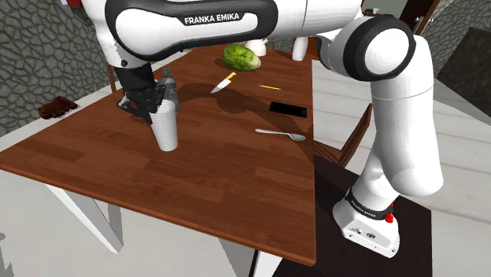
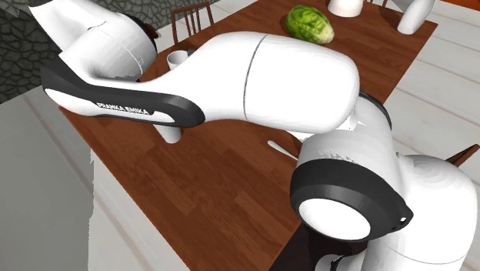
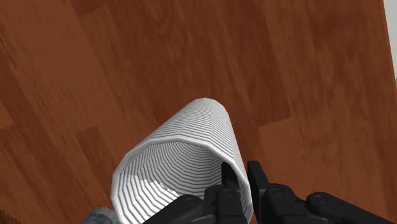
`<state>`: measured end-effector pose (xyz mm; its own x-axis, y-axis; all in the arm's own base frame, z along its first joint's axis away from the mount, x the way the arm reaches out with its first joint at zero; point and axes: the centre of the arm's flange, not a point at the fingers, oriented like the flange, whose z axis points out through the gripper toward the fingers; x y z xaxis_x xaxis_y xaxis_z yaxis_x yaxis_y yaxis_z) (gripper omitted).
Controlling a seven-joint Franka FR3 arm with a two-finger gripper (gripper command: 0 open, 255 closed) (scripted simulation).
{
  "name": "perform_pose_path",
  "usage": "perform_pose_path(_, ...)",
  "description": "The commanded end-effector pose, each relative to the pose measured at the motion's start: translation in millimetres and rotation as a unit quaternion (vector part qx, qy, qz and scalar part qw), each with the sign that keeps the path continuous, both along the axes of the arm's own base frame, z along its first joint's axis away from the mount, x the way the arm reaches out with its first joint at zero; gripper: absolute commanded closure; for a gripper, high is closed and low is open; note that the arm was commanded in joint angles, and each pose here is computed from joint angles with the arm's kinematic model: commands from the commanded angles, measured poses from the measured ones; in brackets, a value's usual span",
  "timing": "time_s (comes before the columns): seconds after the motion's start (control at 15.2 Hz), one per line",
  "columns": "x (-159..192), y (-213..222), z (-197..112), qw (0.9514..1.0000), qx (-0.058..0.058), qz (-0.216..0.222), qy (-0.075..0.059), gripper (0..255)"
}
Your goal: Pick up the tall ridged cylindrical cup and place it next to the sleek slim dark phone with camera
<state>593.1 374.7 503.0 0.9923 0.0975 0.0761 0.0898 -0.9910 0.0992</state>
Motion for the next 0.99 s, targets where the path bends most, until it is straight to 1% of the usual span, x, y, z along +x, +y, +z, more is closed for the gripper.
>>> perform_pose_path(0.0, -1, -1, 11, 1.0, 0.0, 0.0, 0.0, 255)
perform_pose_path(0.59, -1, -1, 57, 1.0, 0.0, 0.0, 0.0, 255)
perform_pose_path(0.92, -33, -56, 74, 1.0, 0.0, 0.0, 0.0, 255)
